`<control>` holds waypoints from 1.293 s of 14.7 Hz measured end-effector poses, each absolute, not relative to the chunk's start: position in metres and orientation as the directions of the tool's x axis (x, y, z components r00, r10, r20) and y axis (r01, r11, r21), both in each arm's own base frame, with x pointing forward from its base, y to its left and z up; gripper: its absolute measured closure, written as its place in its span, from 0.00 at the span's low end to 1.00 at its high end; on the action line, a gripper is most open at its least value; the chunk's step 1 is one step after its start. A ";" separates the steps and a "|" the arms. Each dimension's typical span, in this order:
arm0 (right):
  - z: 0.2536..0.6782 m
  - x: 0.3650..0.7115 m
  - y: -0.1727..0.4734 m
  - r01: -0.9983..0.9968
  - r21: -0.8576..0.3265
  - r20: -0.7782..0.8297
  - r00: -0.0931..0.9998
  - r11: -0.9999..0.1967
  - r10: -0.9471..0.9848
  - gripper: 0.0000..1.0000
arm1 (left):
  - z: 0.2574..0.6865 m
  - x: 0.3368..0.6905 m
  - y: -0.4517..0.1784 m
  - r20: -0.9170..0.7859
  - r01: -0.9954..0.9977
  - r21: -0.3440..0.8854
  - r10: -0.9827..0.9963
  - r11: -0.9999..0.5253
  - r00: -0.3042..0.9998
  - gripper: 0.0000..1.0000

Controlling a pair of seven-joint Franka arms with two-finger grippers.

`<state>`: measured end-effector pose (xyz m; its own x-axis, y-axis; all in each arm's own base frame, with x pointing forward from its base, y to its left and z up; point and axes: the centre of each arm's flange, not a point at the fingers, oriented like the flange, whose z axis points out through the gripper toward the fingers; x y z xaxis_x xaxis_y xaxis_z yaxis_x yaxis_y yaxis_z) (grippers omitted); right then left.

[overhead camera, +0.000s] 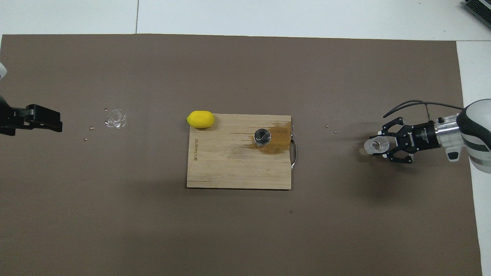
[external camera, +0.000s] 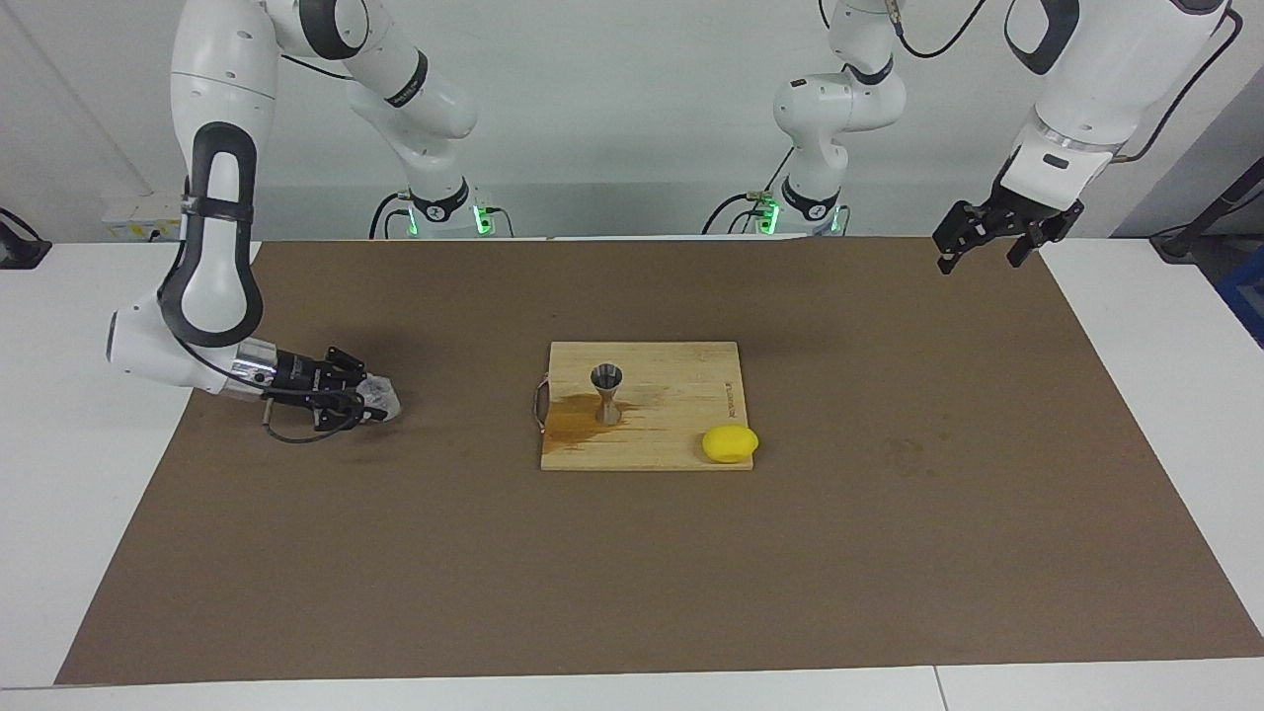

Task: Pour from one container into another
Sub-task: 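Close the right gripper around the small clear plastic cup, then lift the clear cup and carry it over the metal cup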

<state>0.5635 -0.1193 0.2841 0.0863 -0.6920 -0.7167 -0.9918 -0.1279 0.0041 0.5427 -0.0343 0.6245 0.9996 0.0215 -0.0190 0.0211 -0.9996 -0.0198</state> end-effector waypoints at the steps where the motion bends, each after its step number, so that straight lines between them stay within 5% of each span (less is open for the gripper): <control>1: 0.293 0.566 -0.113 -0.992 0.006 -0.712 0.082 -0.123 -0.698 0.49 | 0.625 0.543 -0.034 -0.019 0.021 -0.020 0.021 -1.000 1.000 0.00; 19: 0.431 0.620 0.073 -0.993 0.097 -0.549 0.004 -0.069 -0.836 0.49 | 0.627 0.536 -0.046 -0.039 -0.002 -0.023 -0.001 -1.000 0.999 0.00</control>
<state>0.6203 0.0733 0.4308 0.0041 -0.8357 -0.5492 -0.9929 -0.0687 0.0972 0.5363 -0.0461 0.6268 0.9993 -0.0008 -0.0385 -0.0017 -0.9997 -0.0233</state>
